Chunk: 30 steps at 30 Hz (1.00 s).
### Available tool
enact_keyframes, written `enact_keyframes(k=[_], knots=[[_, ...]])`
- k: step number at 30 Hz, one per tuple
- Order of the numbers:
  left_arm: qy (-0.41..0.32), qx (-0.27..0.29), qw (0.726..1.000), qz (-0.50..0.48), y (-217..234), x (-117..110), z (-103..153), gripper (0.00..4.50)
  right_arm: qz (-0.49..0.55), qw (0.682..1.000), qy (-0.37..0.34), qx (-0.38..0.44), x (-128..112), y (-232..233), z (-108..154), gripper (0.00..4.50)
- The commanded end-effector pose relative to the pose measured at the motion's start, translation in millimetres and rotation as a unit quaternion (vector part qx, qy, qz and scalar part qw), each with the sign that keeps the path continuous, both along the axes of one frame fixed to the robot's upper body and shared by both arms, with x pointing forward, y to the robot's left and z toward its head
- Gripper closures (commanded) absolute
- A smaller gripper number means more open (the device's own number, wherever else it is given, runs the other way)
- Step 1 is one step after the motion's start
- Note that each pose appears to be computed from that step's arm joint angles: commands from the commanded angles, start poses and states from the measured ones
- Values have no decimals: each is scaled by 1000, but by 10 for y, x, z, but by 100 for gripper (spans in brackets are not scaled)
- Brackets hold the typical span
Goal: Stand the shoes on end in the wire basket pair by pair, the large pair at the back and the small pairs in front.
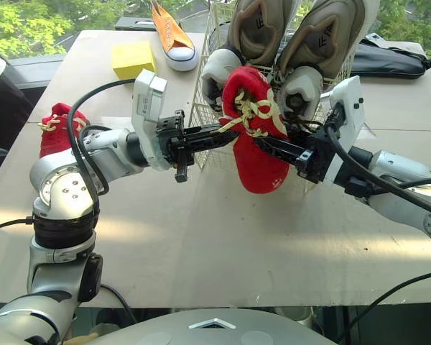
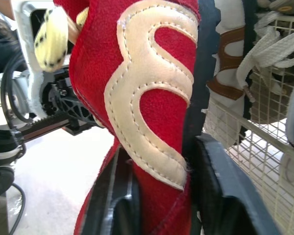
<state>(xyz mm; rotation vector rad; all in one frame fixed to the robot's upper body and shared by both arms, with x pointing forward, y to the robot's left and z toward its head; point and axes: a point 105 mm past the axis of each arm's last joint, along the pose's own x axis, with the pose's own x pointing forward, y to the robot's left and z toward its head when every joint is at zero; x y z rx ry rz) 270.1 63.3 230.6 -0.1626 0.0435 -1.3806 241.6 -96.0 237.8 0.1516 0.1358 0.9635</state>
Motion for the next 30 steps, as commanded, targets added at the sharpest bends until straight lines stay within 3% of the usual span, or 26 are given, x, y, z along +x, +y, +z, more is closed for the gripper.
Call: enact_keyframes(k=[1, 6, 9, 14, 22, 30], knots=[[-11, -15, 999, -30, 17, -144, 145, 372, -23, 998, -49, 10, -29, -81, 133, 406], [-29, 40, 998, -44, 196, -302, 71, 157, -133, 978, -160, 26, 10, -338, 306, 408], [-55, 74, 995, -47, 283, -400, -28, 154, -154, 958, -229, 76, -49, -417, 417, 408], [-93, 69, 993, -24, 349, -442, -28, 154, -192, 943, -269, 40, -45, -482, 281, 408], [-95, 60, 993, 24, 481, -535, -88, 154, -225, 912, -343, -24, 182, -598, -82, 408], [-82, 63, 990, 100, 777, -514, -139, 154, -191, 916, -352, -28, 351, -494, -436, 410]])
